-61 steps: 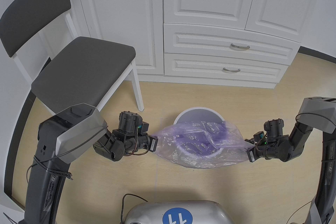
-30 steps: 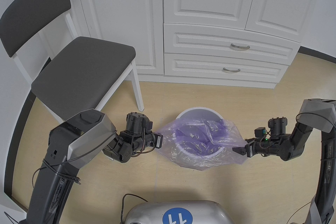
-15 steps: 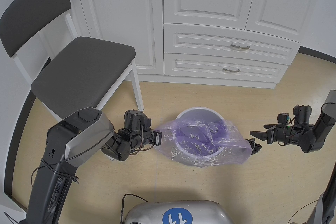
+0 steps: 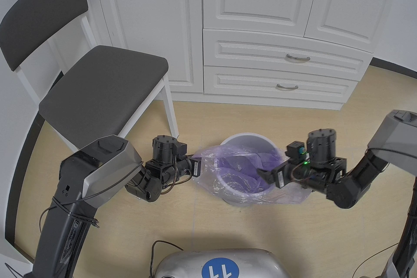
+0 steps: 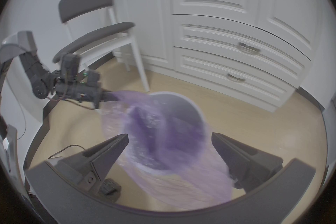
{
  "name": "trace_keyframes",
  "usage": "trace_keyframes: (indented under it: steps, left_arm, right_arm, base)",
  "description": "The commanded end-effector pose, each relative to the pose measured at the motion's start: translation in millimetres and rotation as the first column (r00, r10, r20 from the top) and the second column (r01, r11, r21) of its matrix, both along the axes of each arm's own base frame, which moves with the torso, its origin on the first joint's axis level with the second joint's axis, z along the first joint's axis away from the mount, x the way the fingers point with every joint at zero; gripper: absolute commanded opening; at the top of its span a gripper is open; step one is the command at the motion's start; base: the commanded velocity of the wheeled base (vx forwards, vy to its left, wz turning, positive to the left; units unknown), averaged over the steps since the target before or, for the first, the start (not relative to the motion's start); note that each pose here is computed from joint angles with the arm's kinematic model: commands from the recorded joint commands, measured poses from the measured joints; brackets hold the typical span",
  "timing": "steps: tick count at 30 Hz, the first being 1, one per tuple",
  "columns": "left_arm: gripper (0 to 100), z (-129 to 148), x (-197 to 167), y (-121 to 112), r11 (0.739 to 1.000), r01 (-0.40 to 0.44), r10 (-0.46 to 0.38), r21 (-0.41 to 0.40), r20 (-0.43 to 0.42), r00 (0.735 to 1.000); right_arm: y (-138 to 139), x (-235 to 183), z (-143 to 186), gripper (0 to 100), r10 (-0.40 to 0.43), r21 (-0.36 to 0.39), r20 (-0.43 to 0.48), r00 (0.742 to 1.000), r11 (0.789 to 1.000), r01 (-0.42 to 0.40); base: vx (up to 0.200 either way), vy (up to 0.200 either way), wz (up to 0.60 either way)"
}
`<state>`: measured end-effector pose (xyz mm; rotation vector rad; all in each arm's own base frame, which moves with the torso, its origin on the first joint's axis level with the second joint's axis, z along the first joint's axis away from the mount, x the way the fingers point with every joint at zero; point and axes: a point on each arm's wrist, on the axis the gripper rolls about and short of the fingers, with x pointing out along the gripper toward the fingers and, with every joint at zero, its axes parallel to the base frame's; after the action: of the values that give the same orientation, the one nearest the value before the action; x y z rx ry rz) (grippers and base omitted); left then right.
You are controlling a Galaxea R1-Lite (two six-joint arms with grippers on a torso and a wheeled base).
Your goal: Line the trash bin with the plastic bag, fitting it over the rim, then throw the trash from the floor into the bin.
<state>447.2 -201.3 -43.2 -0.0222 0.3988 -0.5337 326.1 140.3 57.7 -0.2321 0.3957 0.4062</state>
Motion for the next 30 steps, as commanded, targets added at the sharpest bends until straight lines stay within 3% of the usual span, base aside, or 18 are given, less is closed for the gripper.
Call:
trace_keyframes:
  steps: [1,17,22,30]
  left_arm:
    - [100,-3.2,-1.4,2.0,1.000,-0.004,0.004,-0.006,0.011,1.000]
    - [100,-5.0,0.5,6.7,1.000,-0.011,0.011,-0.009,0.022,1.000]
    - [100,-6.7,0.6,6.7,1.000,-0.011,0.011,-0.006,0.022,1.000]
    - [100,-6.0,0.7,6.7,1.000,-0.011,0.011,-0.006,0.024,1.000]
  right_arm:
    - [51.9,1.3,-34.5,100,0.038,-0.066,-0.026,0.999,0.997,-0.040]
    - [46.1,43.3,-62.1,100,-0.074,-0.083,-0.022,0.997,0.994,0.072]
    - [41.8,70.2,-70.7,100,-0.147,-0.004,-0.013,0.989,0.989,0.147]
    - [31.6,80.2,-57.2,100,-0.190,0.039,-0.001,0.982,0.981,0.190]
  base:
    - [0.000,0.000,0.00]
    - [0.000,0.000,0.00]
    - [0.000,0.000,0.00]
    - [0.000,0.000,0.00]
